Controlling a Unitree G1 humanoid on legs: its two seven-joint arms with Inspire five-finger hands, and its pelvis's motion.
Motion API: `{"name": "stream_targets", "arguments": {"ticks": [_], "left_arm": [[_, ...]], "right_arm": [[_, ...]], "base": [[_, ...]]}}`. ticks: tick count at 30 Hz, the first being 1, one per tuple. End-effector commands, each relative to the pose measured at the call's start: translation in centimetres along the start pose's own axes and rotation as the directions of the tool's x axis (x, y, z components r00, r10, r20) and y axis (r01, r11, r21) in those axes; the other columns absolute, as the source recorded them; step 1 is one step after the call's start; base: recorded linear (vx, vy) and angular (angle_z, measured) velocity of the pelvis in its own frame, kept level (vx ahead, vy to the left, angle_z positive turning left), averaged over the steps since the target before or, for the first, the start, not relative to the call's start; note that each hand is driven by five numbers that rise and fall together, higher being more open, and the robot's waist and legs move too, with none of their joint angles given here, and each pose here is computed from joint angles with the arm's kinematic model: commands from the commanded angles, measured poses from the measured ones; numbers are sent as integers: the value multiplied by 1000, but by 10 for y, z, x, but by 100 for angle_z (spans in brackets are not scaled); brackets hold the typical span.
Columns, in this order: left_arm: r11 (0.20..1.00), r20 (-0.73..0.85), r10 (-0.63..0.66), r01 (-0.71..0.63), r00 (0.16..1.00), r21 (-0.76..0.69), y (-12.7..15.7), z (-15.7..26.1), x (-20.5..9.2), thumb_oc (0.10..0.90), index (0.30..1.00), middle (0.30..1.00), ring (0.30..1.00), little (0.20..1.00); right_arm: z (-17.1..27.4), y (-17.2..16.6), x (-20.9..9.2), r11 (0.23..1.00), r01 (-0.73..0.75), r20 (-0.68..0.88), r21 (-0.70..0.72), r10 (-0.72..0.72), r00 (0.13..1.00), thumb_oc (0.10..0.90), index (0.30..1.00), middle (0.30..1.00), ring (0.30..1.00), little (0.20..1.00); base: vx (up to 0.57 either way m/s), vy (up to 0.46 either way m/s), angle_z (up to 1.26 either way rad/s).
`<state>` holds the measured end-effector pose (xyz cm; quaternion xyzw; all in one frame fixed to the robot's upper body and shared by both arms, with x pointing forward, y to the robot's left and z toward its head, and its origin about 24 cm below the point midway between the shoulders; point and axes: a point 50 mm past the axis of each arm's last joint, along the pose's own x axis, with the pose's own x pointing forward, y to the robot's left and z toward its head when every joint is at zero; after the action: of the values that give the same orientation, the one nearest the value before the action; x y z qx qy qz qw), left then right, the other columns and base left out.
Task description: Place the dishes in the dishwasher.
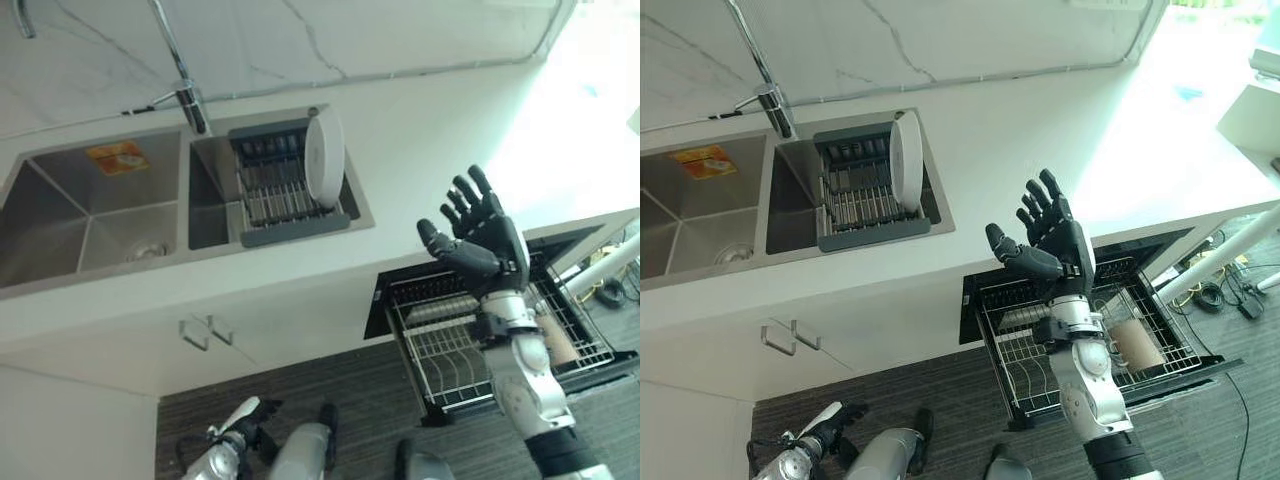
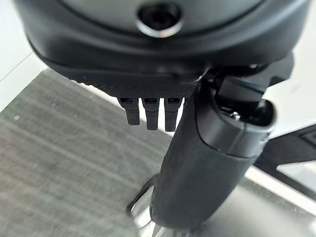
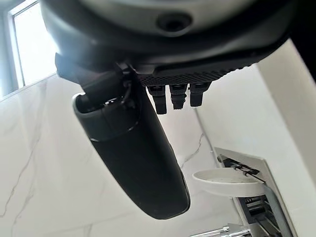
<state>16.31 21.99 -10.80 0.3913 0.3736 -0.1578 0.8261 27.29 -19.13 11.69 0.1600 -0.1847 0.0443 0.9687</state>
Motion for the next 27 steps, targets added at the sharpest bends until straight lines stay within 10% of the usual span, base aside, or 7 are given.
{"name": "stream_targets", "arguments": {"ticks": [1, 9, 15, 22, 27], "left_arm": [[995, 103, 88, -93, 991, 43, 14, 26, 5, 800, 900, 900, 900, 900], [961, -1, 266, -265, 964, 78, 34, 14, 6, 800, 900, 900, 900, 900], [914, 21, 153, -134, 988, -384, 14, 34, 11, 800, 900, 900, 900, 900], [957, 82, 193, -170, 978, -233, 28, 46, 11, 800, 900, 900, 900, 900], [886, 90, 65, -16, 994, -463, 15, 49, 13, 800, 900, 900, 900, 900]], "right_arm": [[63, 21, 18, 989, -134, 326, -66, 148, 934, 800, 900, 900, 900, 900], [68, 40, 26, 979, -190, 336, -80, 206, 919, 800, 900, 900, 900, 900], [60, 47, 27, 979, -194, 302, -56, 202, 932, 800, 900, 900, 900, 900], [51, 48, 26, 973, -226, 260, -39, 228, 938, 800, 900, 900, 900, 900], [46, 48, 25, 971, -240, 233, -24, 239, 943, 800, 900, 900, 900, 900]], "base": [[33, 39, 0], [33, 50, 0], [4, 23, 10], [9, 9, 2], [-2, 14, -2]]}}
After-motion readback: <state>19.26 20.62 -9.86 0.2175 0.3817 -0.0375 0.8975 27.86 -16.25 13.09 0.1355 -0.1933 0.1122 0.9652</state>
